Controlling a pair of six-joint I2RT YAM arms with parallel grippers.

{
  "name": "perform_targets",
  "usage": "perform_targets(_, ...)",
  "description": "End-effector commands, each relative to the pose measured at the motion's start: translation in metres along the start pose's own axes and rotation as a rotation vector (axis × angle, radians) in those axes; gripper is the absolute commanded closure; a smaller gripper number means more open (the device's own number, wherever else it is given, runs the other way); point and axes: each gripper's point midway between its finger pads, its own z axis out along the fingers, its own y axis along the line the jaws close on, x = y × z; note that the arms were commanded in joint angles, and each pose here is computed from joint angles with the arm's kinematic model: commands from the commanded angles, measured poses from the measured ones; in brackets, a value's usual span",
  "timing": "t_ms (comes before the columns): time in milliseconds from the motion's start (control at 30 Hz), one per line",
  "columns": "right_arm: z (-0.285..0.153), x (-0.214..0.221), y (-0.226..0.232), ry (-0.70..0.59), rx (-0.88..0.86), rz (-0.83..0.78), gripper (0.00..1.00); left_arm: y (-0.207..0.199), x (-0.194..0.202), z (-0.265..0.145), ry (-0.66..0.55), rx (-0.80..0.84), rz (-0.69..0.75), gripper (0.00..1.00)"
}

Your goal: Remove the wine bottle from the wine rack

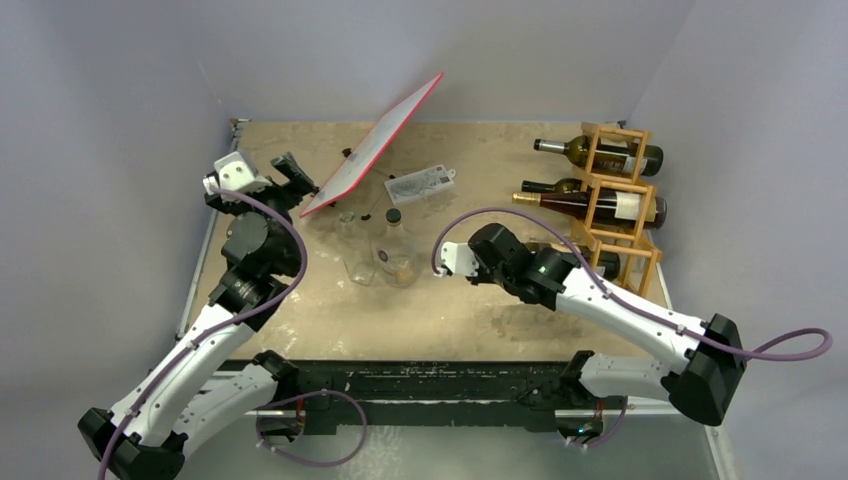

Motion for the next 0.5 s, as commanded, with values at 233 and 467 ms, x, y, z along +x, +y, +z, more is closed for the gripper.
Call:
perform_targets(233, -0.046, -0.065, -0.033, -0.254, 0.094, 0.233, 1.0, -0.005, -0.024, 0.002, -0.037, 0.016, -0.078, 0.15)
perform_targets(467, -0.058, -0.083, -0.031, -0.33, 0.068, 0.239, 1.0, -0.006, -0.022, 0.002, -0.034, 0.021, -0.08, 0.15)
